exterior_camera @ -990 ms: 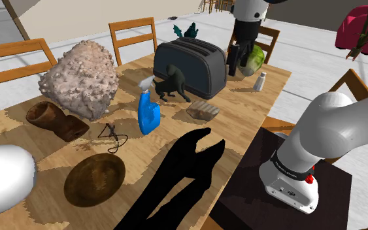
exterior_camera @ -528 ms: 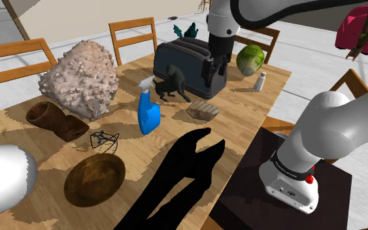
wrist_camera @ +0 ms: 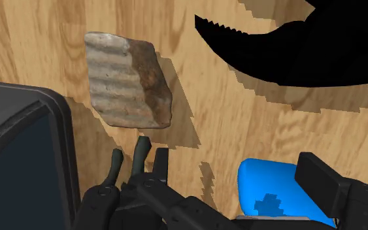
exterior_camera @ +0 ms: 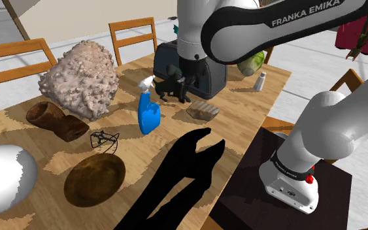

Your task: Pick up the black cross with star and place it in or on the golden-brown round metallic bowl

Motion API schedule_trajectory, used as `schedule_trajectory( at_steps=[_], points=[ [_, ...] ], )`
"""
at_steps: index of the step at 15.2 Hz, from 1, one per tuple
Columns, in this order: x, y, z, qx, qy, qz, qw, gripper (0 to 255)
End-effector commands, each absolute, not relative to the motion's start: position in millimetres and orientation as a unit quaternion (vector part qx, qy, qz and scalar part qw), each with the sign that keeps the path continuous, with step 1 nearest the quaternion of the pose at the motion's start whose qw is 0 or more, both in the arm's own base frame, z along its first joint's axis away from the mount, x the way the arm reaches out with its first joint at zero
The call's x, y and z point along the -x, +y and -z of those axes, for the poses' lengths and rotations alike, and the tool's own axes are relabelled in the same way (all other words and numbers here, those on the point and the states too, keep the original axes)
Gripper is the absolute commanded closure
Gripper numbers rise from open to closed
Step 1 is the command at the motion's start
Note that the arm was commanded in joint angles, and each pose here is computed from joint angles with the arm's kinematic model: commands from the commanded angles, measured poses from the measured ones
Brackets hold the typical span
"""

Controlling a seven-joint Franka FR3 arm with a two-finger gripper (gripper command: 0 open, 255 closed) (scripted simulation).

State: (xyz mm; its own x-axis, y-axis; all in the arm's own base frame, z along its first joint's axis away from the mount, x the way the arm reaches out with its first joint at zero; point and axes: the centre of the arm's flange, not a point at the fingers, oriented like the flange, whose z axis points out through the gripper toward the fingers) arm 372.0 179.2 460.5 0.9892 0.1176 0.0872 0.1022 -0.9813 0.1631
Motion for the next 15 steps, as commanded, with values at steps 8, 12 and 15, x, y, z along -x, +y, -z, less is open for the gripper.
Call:
schedule_trajectory(
  at_steps=[8, 12, 15],
  points=[
    [-407, 288, -410, -0.985, 0.074, -0.100, 0.117, 0],
    [-423, 335, -386, -0.980, 0.083, -0.122, 0.135, 0],
    [-434, 370, -368, -0.975, 0.089, -0.139, 0.147, 0]
  ],
)
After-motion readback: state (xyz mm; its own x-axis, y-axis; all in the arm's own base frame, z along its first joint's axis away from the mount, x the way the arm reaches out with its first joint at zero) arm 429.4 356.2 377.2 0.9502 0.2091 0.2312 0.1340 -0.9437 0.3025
